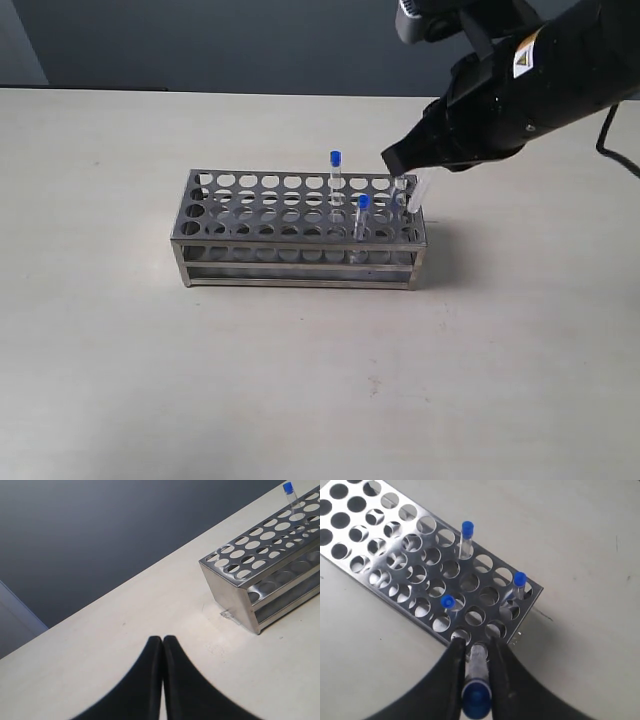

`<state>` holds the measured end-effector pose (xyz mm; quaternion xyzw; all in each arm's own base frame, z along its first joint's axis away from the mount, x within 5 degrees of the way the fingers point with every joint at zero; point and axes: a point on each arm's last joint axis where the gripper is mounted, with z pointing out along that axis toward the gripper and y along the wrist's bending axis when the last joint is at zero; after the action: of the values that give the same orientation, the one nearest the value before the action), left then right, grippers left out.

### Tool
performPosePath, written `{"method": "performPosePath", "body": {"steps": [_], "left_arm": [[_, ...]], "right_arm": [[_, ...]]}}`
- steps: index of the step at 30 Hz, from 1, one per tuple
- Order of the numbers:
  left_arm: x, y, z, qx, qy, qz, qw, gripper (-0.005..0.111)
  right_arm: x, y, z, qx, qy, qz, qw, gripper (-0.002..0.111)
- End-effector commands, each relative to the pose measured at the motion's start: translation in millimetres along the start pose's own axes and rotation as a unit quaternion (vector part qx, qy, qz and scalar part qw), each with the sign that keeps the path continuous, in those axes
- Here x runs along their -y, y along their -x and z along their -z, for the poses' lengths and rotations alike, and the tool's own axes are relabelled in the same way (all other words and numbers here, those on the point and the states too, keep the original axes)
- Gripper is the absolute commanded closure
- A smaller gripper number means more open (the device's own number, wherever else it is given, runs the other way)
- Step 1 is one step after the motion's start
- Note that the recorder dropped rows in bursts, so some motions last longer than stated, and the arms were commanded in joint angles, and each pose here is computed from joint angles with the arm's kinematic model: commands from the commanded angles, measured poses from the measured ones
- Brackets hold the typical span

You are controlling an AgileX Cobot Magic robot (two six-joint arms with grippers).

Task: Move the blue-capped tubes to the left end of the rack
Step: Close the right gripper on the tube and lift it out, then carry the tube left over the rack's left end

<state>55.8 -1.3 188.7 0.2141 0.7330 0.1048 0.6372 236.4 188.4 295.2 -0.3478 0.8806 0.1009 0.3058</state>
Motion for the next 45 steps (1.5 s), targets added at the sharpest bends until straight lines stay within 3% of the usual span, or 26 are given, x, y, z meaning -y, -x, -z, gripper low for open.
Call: {"method": "performPosePath", "body": {"steps": [1,6,12,20,28,33,45], "left_arm": [[-0.4,2,0,0.005,-0.002,0.003,1.000,0.106],[-0.4,2,0,0.005,-0.002,0.003,1.000,0.106],[-0.4,2,0,0.005,-0.002,0.003,1.000,0.106],[-0.4,2,0,0.005,-0.002,0.003,1.000,0.106],[-0.3,2,0,0.003,-0.002,0.004,1.000,0.106],[-0.3,2,0,0.003,-0.002,0.004,1.000,0.106],[-0.4,2,0,0.005,-0.002,0.003,1.000,0.106]], "right_arm": [[0,15,15,0.015,0.001,0.007,1.000,0.109],[-2,29,26,0.041,0.013,0.006,0.999,0.109],[-14,37,23,0.078,0.080,0.030,0.993,0.109],[-35,60,-19,0.056,0.120,0.091,0.987,0.109],[-77,94,-63,0.021,0.160,0.170,0.972,0.109],[-93,117,-78,0.039,0.153,0.204,0.966,0.109],[-98,140,-128,0.044,0.122,0.257,0.958,0.109]]}}
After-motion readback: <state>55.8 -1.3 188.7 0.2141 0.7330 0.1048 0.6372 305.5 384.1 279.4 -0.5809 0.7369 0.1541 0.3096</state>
